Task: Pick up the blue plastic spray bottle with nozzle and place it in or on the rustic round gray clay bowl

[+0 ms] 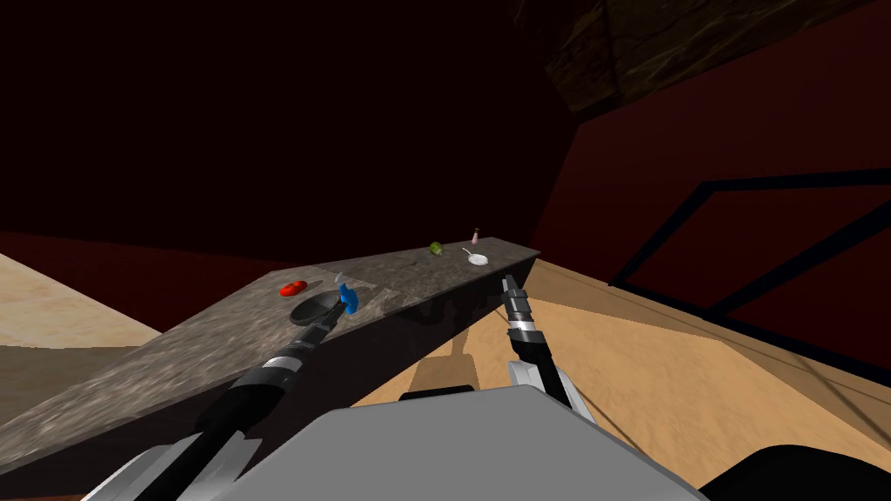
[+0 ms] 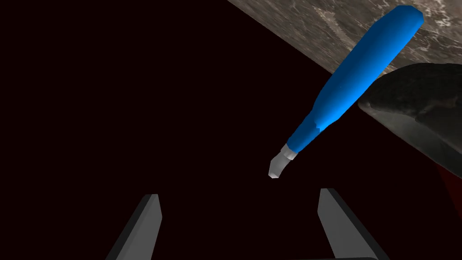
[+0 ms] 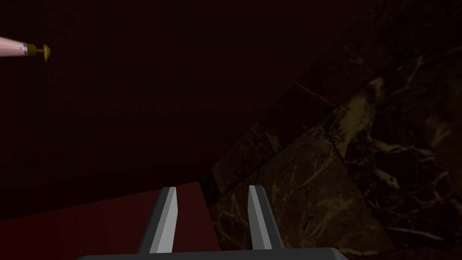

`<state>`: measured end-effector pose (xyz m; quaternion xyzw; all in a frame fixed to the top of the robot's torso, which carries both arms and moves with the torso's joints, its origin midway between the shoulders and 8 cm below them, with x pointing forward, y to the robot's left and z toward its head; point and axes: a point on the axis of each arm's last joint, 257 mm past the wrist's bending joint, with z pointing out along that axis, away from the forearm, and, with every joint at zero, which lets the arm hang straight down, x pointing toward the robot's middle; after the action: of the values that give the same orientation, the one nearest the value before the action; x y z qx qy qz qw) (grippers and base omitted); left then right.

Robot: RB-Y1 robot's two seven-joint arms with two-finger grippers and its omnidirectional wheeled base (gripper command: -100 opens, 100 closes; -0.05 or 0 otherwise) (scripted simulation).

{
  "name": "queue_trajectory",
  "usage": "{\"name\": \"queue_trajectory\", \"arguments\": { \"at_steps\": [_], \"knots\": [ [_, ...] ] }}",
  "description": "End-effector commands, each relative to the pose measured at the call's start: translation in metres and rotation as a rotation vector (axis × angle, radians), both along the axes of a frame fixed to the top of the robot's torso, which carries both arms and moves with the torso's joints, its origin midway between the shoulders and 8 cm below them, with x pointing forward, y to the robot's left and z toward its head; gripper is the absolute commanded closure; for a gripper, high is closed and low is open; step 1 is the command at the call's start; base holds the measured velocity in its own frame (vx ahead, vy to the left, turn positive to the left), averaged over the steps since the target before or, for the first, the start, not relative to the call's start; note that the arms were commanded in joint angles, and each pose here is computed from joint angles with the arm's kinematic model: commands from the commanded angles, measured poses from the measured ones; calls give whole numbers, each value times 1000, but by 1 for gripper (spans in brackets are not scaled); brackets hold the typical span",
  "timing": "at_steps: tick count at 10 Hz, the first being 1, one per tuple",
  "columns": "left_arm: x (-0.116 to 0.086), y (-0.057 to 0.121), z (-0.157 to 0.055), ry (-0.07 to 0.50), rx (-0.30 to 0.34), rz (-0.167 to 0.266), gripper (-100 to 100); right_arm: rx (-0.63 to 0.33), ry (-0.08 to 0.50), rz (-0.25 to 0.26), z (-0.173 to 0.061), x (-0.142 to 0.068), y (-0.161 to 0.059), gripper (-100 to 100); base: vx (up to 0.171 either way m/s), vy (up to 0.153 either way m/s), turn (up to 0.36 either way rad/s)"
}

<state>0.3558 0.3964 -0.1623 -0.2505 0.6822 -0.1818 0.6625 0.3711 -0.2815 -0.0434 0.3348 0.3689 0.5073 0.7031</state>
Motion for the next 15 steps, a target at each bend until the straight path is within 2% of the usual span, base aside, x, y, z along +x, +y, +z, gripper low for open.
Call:
{"name": "queue_trajectory", "arguments": {
  "at_steps": [1, 4, 5, 10, 15],
  "knots": [
    [-3, 7, -6, 32, 22, 16, -100, 0, 0, 0, 0, 0, 0, 0, 47, -36, 1],
    [-8, 38, -27, 148, 121, 54, -100, 0, 0, 0, 0, 0, 0, 0, 70, -32, -8],
    [-9, 38, -28, 148, 121, 55, -100, 0, 0, 0, 0, 0, 0, 0, 74, -30, 0],
    [-17, 86, -52, 308, 274, 113, -100, 0, 0, 0, 0, 0, 0, 0, 100, -21, -11],
    [-24, 127, -60, 419, 401, 163, -100, 0, 0, 0, 0, 0, 0, 0, 101, -15, -11]
  ]
}}
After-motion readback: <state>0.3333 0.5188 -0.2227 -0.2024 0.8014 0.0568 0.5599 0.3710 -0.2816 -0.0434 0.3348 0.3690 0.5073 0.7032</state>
